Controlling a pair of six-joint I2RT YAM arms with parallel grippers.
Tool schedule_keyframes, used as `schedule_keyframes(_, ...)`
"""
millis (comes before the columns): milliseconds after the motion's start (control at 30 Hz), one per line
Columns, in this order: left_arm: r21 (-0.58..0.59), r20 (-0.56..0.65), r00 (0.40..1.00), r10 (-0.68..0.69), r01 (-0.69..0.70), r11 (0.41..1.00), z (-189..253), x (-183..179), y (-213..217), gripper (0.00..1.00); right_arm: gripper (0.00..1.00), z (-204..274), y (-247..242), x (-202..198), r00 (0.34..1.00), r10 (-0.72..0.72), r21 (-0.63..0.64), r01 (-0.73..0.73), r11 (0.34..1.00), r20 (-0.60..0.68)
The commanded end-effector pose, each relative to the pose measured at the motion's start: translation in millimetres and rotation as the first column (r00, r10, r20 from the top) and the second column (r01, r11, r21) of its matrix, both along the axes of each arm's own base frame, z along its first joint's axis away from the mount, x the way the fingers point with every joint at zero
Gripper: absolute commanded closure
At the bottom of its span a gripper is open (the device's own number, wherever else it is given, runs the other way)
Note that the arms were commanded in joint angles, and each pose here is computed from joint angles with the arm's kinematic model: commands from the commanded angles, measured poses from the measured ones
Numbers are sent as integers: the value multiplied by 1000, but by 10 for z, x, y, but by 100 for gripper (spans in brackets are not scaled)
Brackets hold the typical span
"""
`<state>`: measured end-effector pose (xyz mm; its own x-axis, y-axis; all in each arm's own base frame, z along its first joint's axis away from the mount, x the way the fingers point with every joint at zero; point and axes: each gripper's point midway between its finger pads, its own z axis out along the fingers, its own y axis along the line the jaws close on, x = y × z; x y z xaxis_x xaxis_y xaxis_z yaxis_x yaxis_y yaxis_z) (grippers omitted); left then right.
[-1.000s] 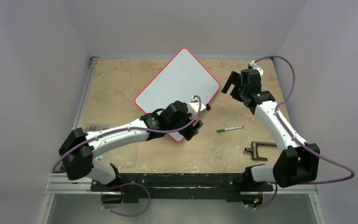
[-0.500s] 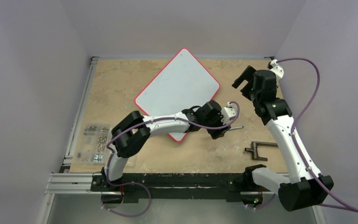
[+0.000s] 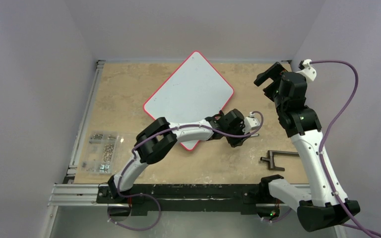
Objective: Write a sentence on the whiteboard
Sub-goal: Open the whiteboard marker at the center of the board.
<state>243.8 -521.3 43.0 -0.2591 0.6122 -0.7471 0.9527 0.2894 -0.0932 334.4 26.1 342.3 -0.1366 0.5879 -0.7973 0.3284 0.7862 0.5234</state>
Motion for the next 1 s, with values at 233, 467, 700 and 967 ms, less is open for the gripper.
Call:
schedule_keyframes(233,76,6,1000,28,-28,997,-278,89,-28,83,1,136,43,11,999,16,16,-16,1000,37)
schedule_keyframes(467,75,19,999,34,-36,997,-161,106,-10,90,1,119,111,33,998,53,20,-53,998,34)
schedule_keyframes(700,-2,96,995,-10,10,1000,365,82,34,64,1,266,111,-15,996,66,10,-67,998,62)
schedule_keyframes(967,29,197,980,-37,32,999,406,254,-7,53,1,300,151,-20,994,90,11,-91,996,68)
